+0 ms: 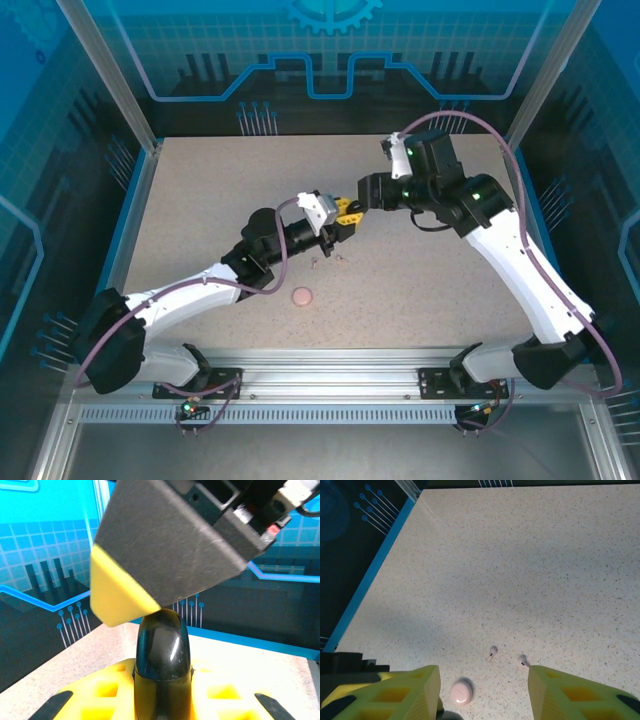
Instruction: Insert the wireless bluetooth earbuds into the charging case
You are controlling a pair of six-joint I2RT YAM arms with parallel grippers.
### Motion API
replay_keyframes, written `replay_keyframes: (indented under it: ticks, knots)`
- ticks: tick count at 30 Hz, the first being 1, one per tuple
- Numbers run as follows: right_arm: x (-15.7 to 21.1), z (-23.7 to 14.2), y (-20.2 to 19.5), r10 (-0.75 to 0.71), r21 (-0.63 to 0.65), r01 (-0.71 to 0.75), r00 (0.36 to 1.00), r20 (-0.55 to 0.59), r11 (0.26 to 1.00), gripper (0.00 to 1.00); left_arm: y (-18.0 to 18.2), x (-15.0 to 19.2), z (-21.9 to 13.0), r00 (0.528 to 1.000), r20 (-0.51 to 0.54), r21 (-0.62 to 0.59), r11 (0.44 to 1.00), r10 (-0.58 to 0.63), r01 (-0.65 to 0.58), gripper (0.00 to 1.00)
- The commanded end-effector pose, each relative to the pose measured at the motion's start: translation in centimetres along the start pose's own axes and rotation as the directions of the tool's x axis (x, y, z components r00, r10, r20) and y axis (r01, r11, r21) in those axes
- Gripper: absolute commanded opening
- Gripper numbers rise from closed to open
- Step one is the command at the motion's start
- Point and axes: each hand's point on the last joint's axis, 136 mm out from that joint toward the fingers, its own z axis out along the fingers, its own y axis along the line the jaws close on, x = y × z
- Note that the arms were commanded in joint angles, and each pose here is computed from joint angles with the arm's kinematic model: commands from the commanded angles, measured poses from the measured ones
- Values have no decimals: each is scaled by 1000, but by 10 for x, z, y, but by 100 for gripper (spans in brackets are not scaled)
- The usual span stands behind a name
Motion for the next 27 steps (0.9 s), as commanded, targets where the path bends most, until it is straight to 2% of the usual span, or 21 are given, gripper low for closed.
replay_keyframes:
  ticks: [1,3,7,10,13,16,18,20,25,27]
  knots:
    - [23,-3,-3,15,-4,-15,998,-63,1000,49,15,-27,5,997,71,-58,998,-9,13,0]
    - [19,-6,-10,38,16,-37,999,-30,999,49,15,-24,6,998,62,-55,998,-18,21,0]
    - [3,-17,-45,166,86,-171,984,69,981,57,16,-3,11,998,-7,-58,997,-56,55,0]
    - [3,-20,-78,255,144,-271,959,124,952,61,18,19,20,988,-60,-65,988,-144,140,0]
    - [19,-16,-114,329,224,-355,933,144,908,63,21,51,36,951,-125,-86,958,-281,272,0]
    - [42,-9,-143,384,292,-412,911,151,863,64,27,94,58,868,-205,-151,891,-451,428,0]
    - [57,-7,-159,415,325,-445,896,160,834,64,30,125,74,786,-255,-212,826,-563,523,0]
    - [68,-4,-171,434,342,-462,887,159,818,64,32,152,92,684,-303,-272,748,-663,605,0]
    - [86,4,-188,449,387,-462,884,130,798,64,23,213,135,440,-387,-359,572,-810,737,0]
    - [90,7,-191,454,394,-463,883,121,794,64,19,231,148,374,-407,-386,528,-833,756,0]
